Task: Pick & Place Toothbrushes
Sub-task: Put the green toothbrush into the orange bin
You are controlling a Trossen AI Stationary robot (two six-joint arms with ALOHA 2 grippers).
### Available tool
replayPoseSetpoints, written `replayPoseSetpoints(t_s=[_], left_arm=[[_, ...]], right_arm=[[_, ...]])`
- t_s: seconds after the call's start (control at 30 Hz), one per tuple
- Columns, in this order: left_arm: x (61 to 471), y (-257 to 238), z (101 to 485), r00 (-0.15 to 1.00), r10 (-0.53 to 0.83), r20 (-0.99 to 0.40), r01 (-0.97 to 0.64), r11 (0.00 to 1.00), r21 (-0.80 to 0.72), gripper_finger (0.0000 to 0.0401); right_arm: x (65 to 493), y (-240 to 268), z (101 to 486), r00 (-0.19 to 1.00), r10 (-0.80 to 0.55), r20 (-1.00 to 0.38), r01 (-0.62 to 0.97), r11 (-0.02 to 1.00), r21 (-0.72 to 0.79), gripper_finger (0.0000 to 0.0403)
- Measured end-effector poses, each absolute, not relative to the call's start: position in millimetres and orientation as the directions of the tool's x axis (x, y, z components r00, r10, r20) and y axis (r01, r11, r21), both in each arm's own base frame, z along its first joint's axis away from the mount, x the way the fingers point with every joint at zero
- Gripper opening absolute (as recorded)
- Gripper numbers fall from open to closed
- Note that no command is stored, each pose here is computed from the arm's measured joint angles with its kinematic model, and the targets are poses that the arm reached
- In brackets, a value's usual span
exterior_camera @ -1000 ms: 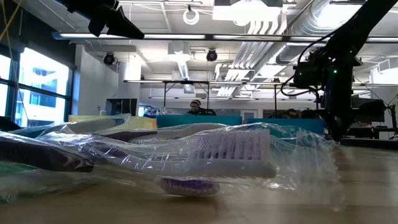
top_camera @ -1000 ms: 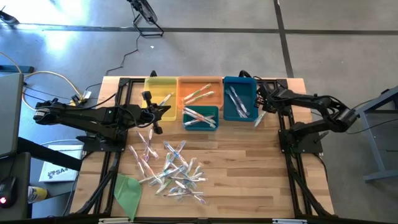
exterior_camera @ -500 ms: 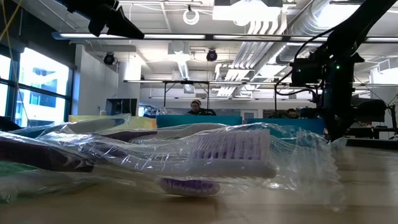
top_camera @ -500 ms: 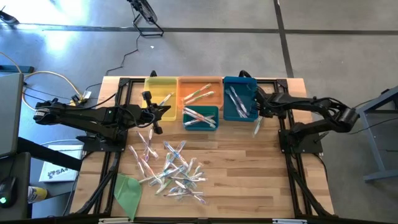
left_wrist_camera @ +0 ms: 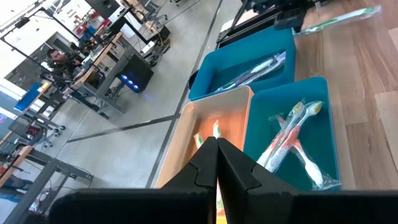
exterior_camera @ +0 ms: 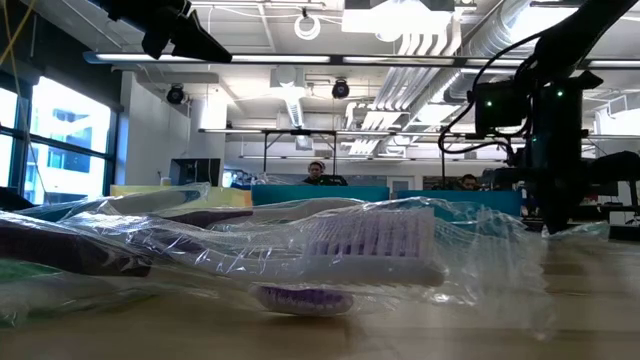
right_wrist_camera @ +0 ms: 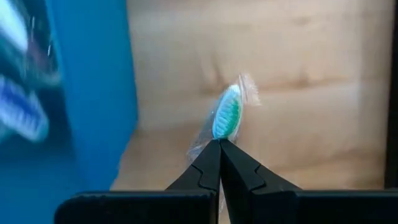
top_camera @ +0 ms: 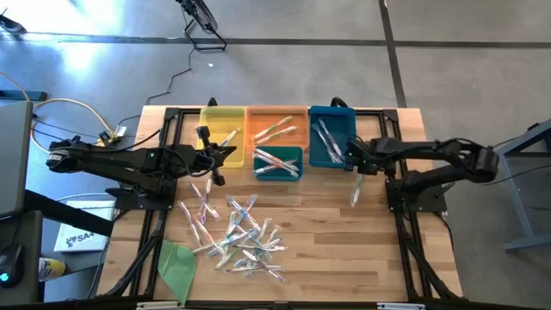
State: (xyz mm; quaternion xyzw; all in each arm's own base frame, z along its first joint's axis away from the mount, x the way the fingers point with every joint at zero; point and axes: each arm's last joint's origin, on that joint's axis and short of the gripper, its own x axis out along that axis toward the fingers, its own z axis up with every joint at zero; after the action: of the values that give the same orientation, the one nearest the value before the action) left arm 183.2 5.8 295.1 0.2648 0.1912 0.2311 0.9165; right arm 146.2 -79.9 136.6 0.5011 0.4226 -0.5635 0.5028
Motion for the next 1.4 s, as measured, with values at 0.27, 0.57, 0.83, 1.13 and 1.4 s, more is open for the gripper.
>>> replayPoseSetpoints(t_s=[0.27,0.57,0.83,1.13,1.4], left_arm=[[183.2,5.7,294.9,0.820,0.525,-0.230,-0.321,0.753,0.575,0.0000],[183.2,5.7,295.0,0.820,0.525,-0.229,-0.321,0.753,0.574,0.0000],[183.3,5.8,295.1,0.820,0.525,-0.228,-0.322,0.753,0.574,0.0000],[183.3,5.7,295.3,0.821,0.525,-0.226,-0.323,0.753,0.573,0.0000],[183.3,5.8,295.4,0.821,0.525,-0.226,-0.325,0.753,0.572,0.0000]], right_arm=[[157.8,-51.7,138.0,0.061,-0.081,-0.995,0.997,-0.049,0.065,0.0002],[170.4,-13.8,138.5,0.132,-0.036,-0.991,0.990,0.055,0.130,0.0002],[185.1,6.2,141.1,0.282,-0.006,-0.959,0.944,0.182,0.276,0.0002],[194.7,14.3,143.8,0.378,0.009,-0.926,0.888,0.280,0.366,0.0002],[208.2,27.0,154.0,0.500,0.094,-0.861,0.756,0.438,0.486,0.0002]])
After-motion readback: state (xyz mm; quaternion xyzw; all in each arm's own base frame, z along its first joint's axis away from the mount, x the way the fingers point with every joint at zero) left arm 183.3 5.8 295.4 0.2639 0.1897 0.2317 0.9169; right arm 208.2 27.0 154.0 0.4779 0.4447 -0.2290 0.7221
